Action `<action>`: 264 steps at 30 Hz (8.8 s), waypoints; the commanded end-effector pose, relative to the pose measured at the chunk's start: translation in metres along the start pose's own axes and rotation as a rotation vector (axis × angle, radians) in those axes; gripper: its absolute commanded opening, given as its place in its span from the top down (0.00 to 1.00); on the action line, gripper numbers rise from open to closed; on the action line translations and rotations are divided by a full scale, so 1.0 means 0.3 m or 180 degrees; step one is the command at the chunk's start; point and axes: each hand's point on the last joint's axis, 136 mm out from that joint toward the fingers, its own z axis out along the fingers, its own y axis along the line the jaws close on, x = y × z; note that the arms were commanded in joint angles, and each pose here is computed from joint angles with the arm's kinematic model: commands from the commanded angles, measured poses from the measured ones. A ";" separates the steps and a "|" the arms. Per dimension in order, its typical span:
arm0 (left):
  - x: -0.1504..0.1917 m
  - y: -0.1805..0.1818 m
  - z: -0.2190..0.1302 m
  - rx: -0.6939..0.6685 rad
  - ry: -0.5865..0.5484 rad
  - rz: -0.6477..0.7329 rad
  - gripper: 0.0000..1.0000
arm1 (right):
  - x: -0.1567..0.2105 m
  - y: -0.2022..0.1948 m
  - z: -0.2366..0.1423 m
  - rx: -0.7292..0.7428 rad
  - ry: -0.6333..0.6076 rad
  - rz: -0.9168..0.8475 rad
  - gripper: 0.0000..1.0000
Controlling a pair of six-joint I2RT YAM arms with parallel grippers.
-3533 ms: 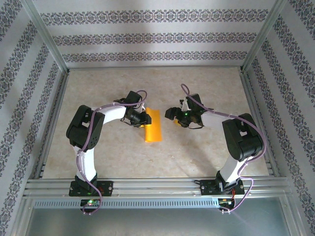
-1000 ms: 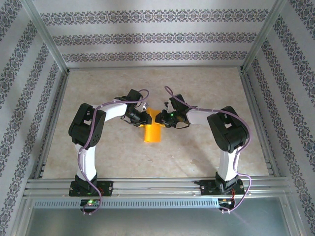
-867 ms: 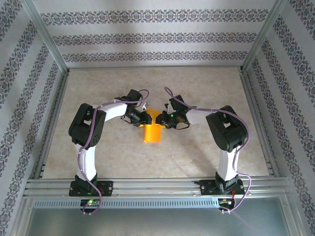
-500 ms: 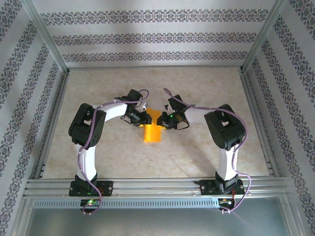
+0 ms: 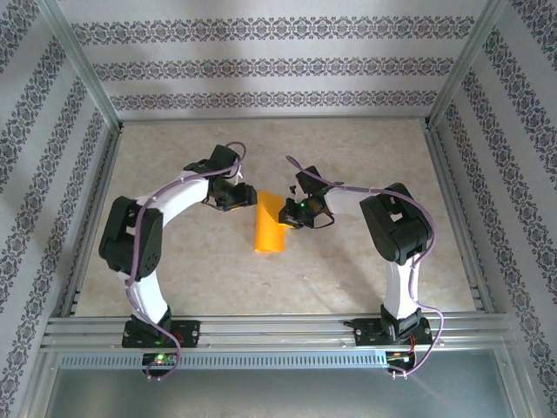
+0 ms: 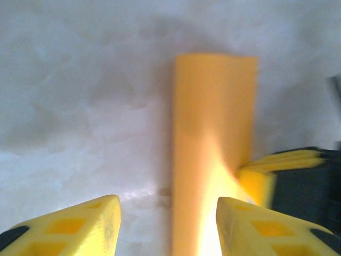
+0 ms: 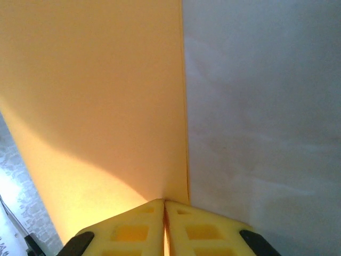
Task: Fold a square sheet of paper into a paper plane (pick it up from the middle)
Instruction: Hold the square sheet of paper at the center of the table, then first fold in half a square sheet of paper at the center of the table.
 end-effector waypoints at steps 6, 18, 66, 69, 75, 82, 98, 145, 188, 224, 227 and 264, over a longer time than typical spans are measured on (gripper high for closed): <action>0.057 -0.206 0.057 0.0904 0.0161 -0.0162 0.64 | 0.122 -0.300 0.071 0.1076 0.0275 0.0322 0.88; 0.174 -0.091 0.192 0.0347 0.0693 -0.0180 0.73 | 0.131 -0.341 0.063 0.1290 0.0264 0.0346 0.90; 0.351 0.055 0.222 0.0298 0.0744 -0.0340 0.76 | 0.161 -0.384 0.075 0.1416 0.0347 0.0380 0.92; 0.394 0.139 0.191 0.0089 0.0784 -0.0351 0.76 | 0.163 -0.387 0.075 0.1415 0.0346 0.0380 0.92; 0.369 0.196 0.079 0.0100 0.0559 -0.0448 0.77 | 0.163 -0.394 0.080 0.1417 0.0342 0.0354 0.92; 0.231 -0.042 0.033 0.0801 0.0163 -0.0393 0.77 | 0.158 -0.395 0.084 0.1416 0.0344 0.0347 0.92; 0.482 0.069 0.199 0.0306 0.0911 -0.0497 0.77 | 0.161 -0.403 0.089 0.1423 0.0355 0.0383 0.92; 0.350 -0.070 0.000 0.0377 0.0047 -0.0087 0.82 | 0.103 -0.366 0.074 0.1272 0.0403 -0.0054 0.92; 0.244 0.152 0.271 0.0016 0.0410 -0.0571 0.84 | -0.051 -0.066 -0.015 0.0536 0.0203 -0.0694 0.90; 0.064 -0.058 0.144 0.0656 -0.0041 -0.0116 0.78 | -0.062 -0.099 0.051 0.0596 0.0186 -0.0489 0.91; 0.027 -0.027 0.158 0.0462 -0.0101 -0.0119 0.78 | -0.060 -0.100 0.049 0.0618 0.0196 -0.0488 0.91; -0.115 0.054 0.087 0.0713 -0.0346 -0.0521 0.79 | -0.016 -0.206 0.036 0.0972 0.0362 -0.0366 0.91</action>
